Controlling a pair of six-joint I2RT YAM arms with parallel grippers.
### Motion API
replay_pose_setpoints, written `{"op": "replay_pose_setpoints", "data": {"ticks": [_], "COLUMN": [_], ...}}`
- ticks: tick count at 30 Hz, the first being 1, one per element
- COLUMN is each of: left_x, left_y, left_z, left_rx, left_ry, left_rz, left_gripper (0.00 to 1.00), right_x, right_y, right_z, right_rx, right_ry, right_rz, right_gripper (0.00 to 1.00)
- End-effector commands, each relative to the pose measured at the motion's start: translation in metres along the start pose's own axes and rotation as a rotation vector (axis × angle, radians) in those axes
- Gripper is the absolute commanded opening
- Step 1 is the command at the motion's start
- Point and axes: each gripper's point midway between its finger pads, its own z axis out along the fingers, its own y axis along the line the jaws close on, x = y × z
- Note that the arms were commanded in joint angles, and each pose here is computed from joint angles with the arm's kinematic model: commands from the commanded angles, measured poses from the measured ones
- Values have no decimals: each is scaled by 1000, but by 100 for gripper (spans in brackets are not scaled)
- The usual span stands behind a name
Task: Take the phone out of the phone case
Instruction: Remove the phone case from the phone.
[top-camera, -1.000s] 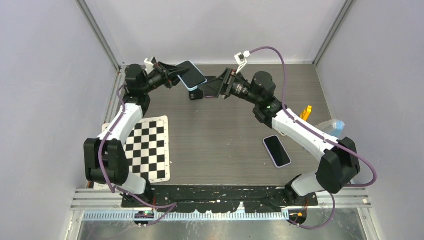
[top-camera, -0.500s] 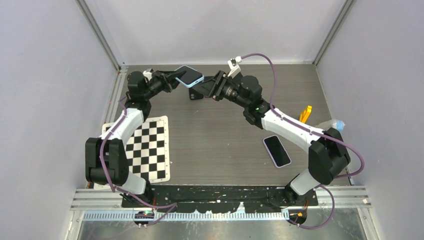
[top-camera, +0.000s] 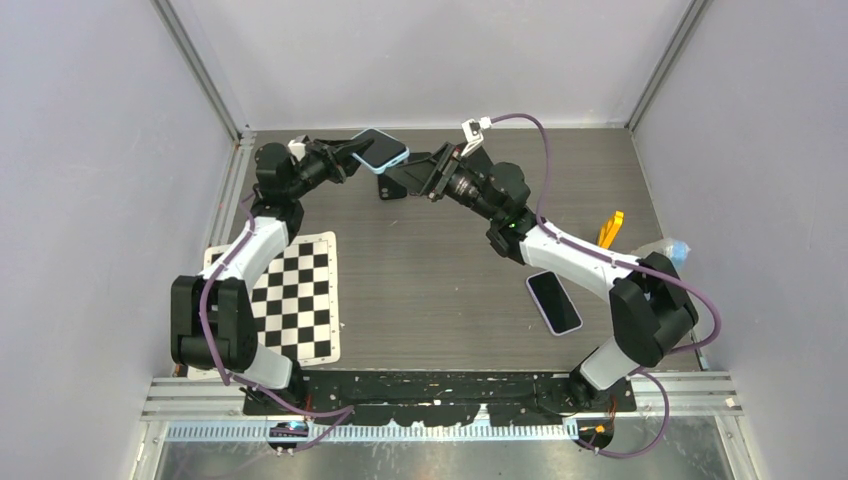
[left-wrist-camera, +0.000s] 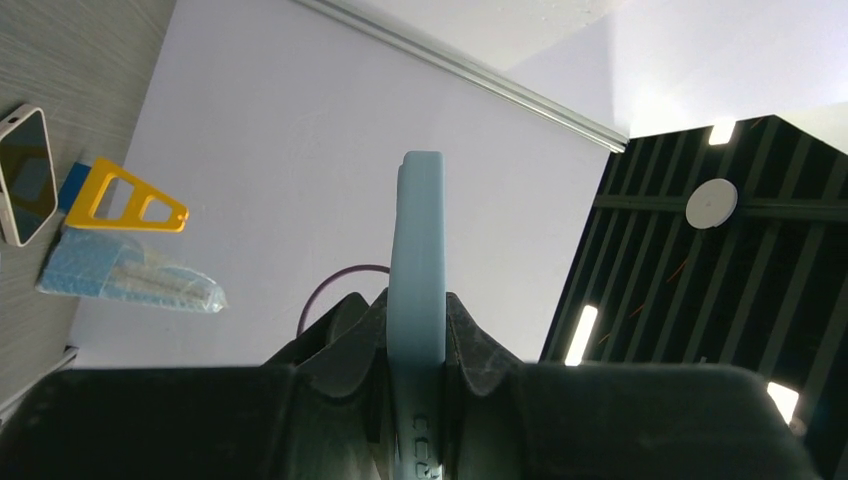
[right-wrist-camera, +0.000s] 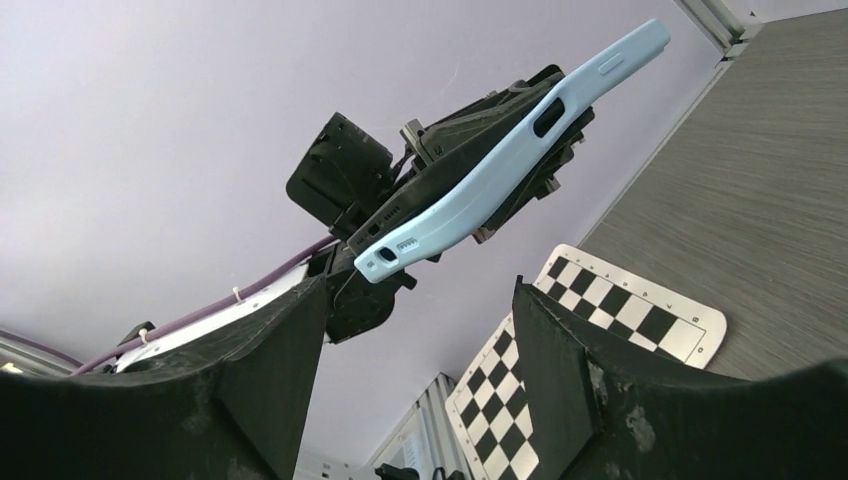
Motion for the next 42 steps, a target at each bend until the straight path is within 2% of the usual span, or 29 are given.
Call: {"op": "replay_pose_setpoints", "data": {"ticks": [1, 4, 6, 8, 15, 19, 22, 26, 34, 36, 38, 39, 42], "left_x": [30, 30, 31, 33, 39, 47, 52, 58, 65, 63, 59, 57, 44], "left_y": [-34, -34, -34, -36, -41, -48, -58, -70, -77, -75, -71, -68, -59], "left_z": [-13, -14, -15, -15, -18, -18, -20, -22, -26, -27, -26, -25, -18], "left_rx": [116, 118, 121, 122, 135, 157, 196, 246, 278, 276, 270, 266, 240], "left_ry": [72, 72, 75, 81, 98, 120, 123, 134, 153, 148, 134, 126, 85], "left_rz": [79, 70, 73, 74, 86, 112, 142, 161, 159, 154, 142, 141, 139], "left_gripper": [0, 0, 0, 0, 0, 0, 0, 0, 0, 0, 0, 0, 0], "right_x": [-19, -20, -15, -14, -15, -13, 4, 25, 36, 34, 24, 12, 6], "right_y": [24, 17, 2, -7, -21, -49, -92, -124, -140, -135, -118, -93, -63], "right_z": [8, 11, 14, 17, 21, 20, 12, 6, 4, 5, 12, 21, 17], "right_rx": [-86, -54, 10, 45, 113, 269, 462, 601, 692, 671, 578, 465, 317], "right_ry": [-65, -73, -53, -52, -61, -65, -33, 35, 96, 102, 84, 68, 89], "right_rz": [4, 16, 34, 46, 84, 133, 209, 255, 251, 234, 189, 150, -22], "right_gripper": [70, 62, 50, 45, 43, 32, 17, 11, 9, 9, 11, 19, 40]}}
